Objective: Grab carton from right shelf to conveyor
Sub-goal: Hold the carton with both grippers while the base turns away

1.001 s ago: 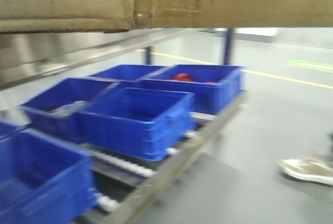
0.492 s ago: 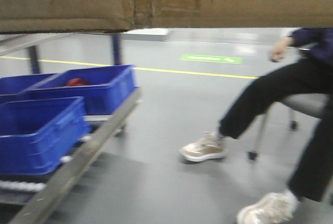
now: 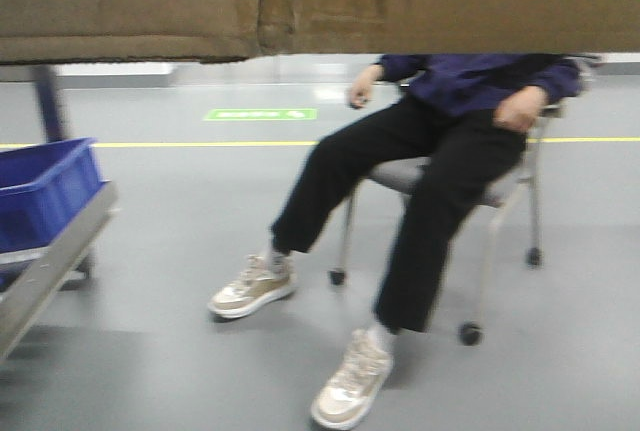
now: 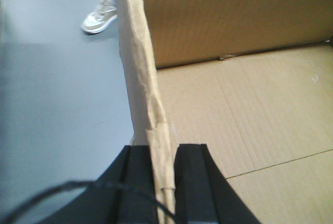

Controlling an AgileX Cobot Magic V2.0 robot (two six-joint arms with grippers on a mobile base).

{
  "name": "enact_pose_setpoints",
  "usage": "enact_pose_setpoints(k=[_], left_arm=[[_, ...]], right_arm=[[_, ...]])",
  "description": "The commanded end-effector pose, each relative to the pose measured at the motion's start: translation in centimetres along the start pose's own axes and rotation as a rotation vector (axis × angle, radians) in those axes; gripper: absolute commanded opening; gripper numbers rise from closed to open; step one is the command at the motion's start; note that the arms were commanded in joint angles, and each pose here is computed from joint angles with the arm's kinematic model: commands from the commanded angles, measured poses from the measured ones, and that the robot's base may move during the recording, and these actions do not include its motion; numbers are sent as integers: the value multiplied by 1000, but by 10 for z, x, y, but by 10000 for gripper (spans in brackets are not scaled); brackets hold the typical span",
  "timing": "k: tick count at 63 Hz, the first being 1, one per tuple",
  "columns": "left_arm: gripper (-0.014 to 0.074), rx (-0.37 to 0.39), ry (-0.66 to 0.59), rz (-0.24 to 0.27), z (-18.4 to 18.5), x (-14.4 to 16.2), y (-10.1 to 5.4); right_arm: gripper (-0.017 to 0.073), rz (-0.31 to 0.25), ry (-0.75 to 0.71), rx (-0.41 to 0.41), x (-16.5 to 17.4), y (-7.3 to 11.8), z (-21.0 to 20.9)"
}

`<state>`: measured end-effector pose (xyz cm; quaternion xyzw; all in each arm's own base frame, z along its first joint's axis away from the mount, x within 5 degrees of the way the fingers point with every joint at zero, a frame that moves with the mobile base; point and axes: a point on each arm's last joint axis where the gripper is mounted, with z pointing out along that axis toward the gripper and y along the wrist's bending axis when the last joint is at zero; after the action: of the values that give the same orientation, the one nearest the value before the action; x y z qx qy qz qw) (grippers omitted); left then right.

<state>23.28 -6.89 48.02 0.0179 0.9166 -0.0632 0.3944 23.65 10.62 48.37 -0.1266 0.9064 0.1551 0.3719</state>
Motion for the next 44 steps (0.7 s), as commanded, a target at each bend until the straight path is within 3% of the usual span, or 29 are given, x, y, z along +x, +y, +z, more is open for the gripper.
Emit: enact_pose_setpoints(k=[1, 44], left_arm=[[-16, -17, -47, 13, -8, -2, 3], [-16, -17, -47, 13, -8, -2, 3]], right_arm=[[-70, -28, -36, 44, -2, -6, -4], [-70, -28, -36, 44, -2, -6, -4]])
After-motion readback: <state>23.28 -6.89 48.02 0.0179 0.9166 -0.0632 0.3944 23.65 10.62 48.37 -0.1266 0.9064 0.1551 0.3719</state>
